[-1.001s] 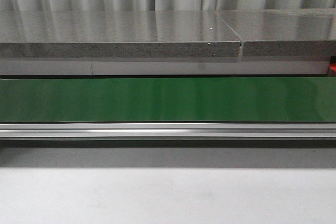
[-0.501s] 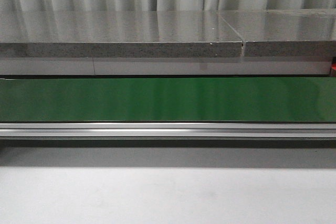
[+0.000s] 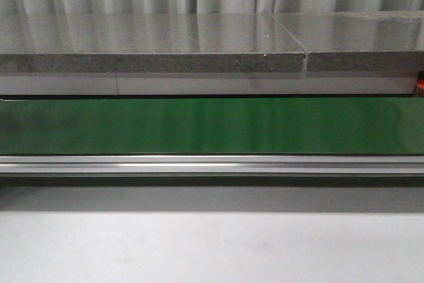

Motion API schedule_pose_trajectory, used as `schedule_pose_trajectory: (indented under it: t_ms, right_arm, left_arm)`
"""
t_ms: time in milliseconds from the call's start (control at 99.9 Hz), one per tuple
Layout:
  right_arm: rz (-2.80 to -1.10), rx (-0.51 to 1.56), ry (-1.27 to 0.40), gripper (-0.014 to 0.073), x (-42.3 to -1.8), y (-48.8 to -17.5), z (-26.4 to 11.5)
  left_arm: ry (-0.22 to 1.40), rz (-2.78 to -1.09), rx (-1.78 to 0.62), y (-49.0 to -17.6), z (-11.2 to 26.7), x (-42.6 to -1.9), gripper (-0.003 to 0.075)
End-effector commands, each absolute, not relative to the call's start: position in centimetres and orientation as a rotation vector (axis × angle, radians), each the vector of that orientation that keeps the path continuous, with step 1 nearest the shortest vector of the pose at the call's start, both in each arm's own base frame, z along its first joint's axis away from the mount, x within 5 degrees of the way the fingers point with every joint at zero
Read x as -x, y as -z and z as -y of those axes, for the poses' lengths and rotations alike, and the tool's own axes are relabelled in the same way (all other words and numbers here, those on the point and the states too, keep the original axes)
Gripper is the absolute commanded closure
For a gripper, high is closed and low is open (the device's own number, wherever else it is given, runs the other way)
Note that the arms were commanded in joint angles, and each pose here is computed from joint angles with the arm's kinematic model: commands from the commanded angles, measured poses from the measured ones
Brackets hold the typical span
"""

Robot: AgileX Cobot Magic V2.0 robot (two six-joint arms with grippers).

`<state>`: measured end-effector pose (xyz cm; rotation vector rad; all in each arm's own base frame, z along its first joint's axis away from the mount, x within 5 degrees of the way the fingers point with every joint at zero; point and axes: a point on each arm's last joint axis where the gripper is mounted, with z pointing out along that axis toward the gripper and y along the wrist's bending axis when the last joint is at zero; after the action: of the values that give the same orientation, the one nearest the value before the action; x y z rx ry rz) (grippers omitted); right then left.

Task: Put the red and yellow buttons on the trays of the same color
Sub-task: 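Lower the red button onto the belt start with the left gripper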

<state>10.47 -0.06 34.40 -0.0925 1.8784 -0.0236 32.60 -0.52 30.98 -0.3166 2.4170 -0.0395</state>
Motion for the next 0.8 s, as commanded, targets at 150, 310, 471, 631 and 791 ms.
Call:
schedule_pose_trajectory:
  t_ms: [150,310,471,631,791]
  right_arm:
    - [-1.795,0.077,0.049,0.0663,-10.5,-35.8,0.2]
    - [-1.795,0.077,0.049,0.0663,-10.5,-35.8,0.2]
    - [-1.795,0.077,0.049,0.0663,-10.5,-35.8,0.2]
    - [-1.795,0.077,0.049,0.0663,-10.5,-35.8,0.2]
    - [-1.795,0.077,0.049,0.0663,-10.5,-35.8,0.2]
  left_arm:
    - [0.104,-2.303,0.282,-30.1,1.1,-31.9,0.0692]
    - [0.105,-2.316,0.280,-28.9,1.2,-31.5,0.0692]
    - [0.104,-2.324,0.280,-28.4,1.2,-31.4,0.0689]
    - [0.102,-2.327,0.274,-28.2,1.2,-31.3,0.0685]
    - [0.095,-2.336,0.264,-28.2,1.1,-31.3,0.0635]
